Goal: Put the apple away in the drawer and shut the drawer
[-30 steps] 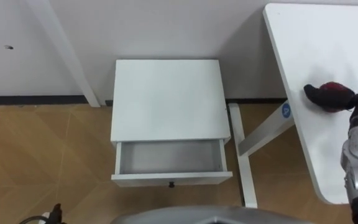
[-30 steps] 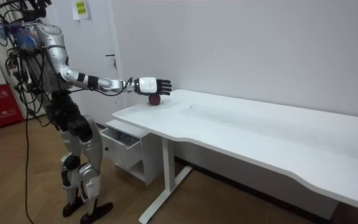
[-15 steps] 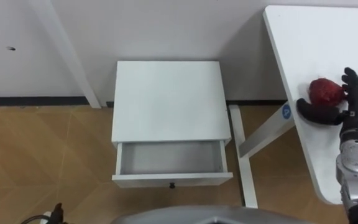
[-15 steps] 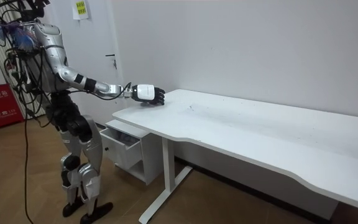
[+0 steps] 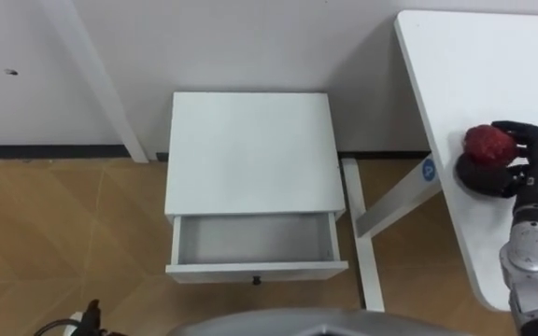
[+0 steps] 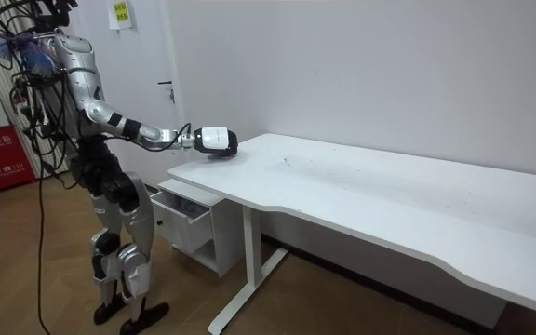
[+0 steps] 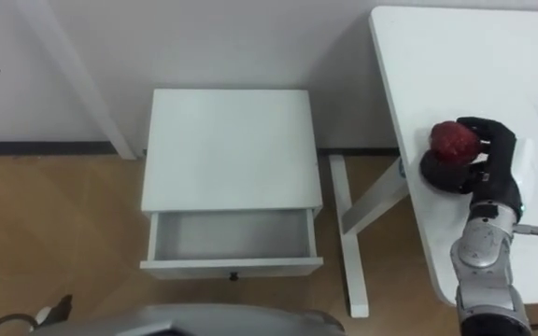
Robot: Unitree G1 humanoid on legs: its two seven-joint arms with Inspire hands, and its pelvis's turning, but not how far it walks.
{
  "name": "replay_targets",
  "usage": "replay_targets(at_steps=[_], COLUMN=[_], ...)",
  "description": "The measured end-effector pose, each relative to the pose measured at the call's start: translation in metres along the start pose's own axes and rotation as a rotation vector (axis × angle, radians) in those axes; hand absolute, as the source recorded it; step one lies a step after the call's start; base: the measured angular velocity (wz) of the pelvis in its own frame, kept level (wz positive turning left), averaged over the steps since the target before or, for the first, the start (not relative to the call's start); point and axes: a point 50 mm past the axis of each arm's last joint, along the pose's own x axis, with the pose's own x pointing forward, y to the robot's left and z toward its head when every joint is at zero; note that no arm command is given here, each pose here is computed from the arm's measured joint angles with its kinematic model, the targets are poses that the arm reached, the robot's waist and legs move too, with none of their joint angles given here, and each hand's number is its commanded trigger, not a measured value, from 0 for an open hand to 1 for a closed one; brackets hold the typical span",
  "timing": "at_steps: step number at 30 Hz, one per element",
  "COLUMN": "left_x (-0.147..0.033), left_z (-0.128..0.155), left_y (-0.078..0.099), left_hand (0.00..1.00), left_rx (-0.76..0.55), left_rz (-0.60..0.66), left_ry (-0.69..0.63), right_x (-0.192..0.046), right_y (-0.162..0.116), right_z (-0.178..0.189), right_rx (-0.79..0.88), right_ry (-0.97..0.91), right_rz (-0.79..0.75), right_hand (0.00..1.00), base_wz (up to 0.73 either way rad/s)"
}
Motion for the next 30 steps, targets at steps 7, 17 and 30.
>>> replay_targets(at_steps=[7, 17, 30], left_x=[0.001, 0.005, 0.006], left_z=[0.006, 0.031, 0.035], left_y=[-0.003, -0.016, -0.021], left_hand=[0.00, 0.00, 0.00], left_rx=[0.023, 0.092, 0.092], left_rz=[-0.006, -0.065, -0.101], left_ry=[-0.019, -0.086, -0.079], right_x=[-0.005, -0.037, -0.052], right_y=[0.024, 0.095, 0.123], right_z=[0.023, 0.074, 0.091], right_rx=[-0.012, -0.173, -0.223], right_ry=[-0.091, -0.331, -0.405], right_rz=[0.118, 0.578, 0.810], right_hand=[1.00, 1.00, 1.00], base_wz=[-0.02, 0.03, 0.12])
